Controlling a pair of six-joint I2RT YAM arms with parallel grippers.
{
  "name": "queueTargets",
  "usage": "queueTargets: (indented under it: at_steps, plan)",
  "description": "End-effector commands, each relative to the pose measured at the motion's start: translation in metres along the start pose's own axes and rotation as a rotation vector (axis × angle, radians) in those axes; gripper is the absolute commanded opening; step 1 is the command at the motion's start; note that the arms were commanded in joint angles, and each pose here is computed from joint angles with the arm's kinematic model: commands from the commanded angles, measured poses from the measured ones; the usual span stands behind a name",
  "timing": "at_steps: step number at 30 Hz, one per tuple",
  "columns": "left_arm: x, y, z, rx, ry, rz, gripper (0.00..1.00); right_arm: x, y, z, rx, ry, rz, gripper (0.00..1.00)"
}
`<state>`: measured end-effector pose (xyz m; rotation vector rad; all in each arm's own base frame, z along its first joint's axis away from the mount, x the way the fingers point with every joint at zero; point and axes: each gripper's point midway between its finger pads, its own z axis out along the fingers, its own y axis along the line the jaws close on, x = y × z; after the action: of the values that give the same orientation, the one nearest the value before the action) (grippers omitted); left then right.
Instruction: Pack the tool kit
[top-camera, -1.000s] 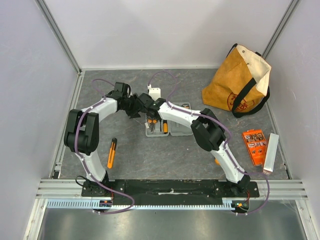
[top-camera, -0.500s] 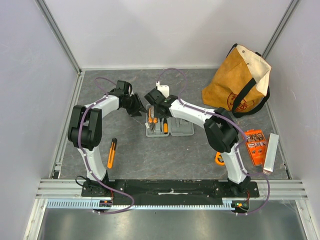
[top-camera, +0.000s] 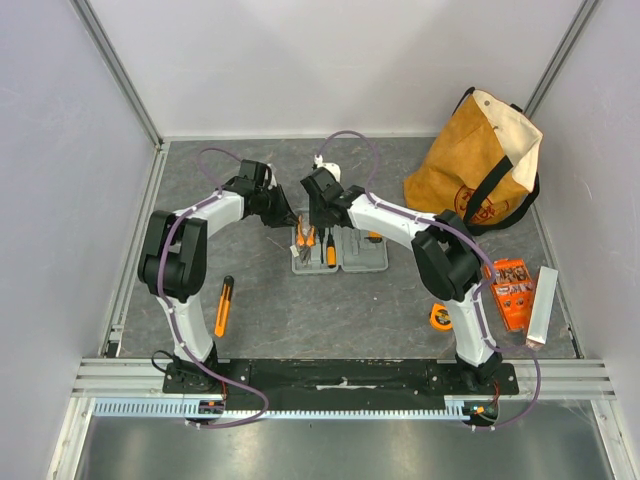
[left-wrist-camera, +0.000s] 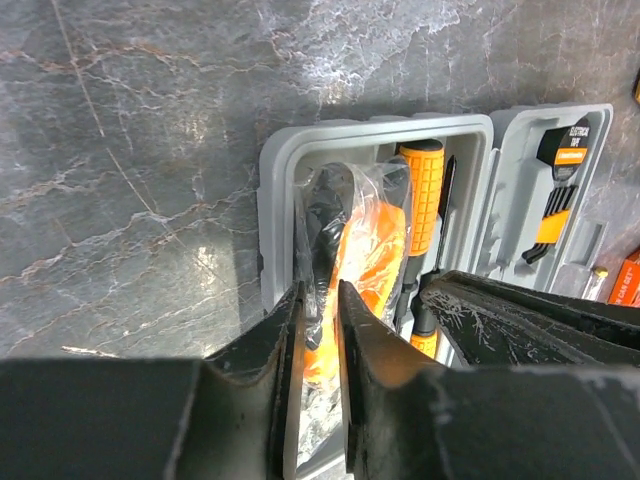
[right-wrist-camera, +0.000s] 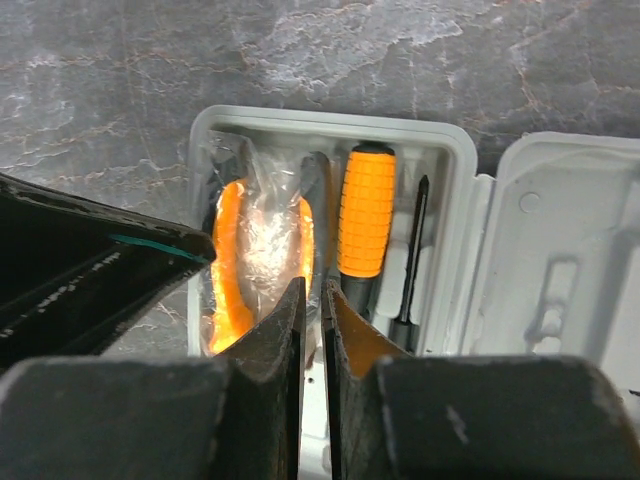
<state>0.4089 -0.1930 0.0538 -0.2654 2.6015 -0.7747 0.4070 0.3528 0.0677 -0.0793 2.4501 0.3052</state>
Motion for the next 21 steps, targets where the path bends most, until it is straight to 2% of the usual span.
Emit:
queueTargets:
  at_steps: [1,8,13,17,21]
  plan:
    - [-0.011,-0.014,-0.002,0.040,-0.023,0.101,0.21,-0.008,0.017,0.006,-0.077,-0.016,-0.029,0.17]
    - [0.002,-0.001,0.007,-0.035,0.033,0.121,0.19,0.014,0.001,0.022,-0.026,0.047,-0.044,0.21]
    - [0.011,0.007,0.013,-0.084,0.078,0.129,0.13,0.027,-0.005,0.031,-0.011,0.085,-0.046,0.17]
    - [0.020,0.009,0.018,-0.136,0.125,0.151,0.03,0.035,-0.008,0.035,-0.006,0.107,-0.043,0.13]
    - [0.033,0.015,0.024,-0.212,0.169,0.191,0.02,0.036,-0.010,0.035,-0.004,0.114,-0.043,0.12]
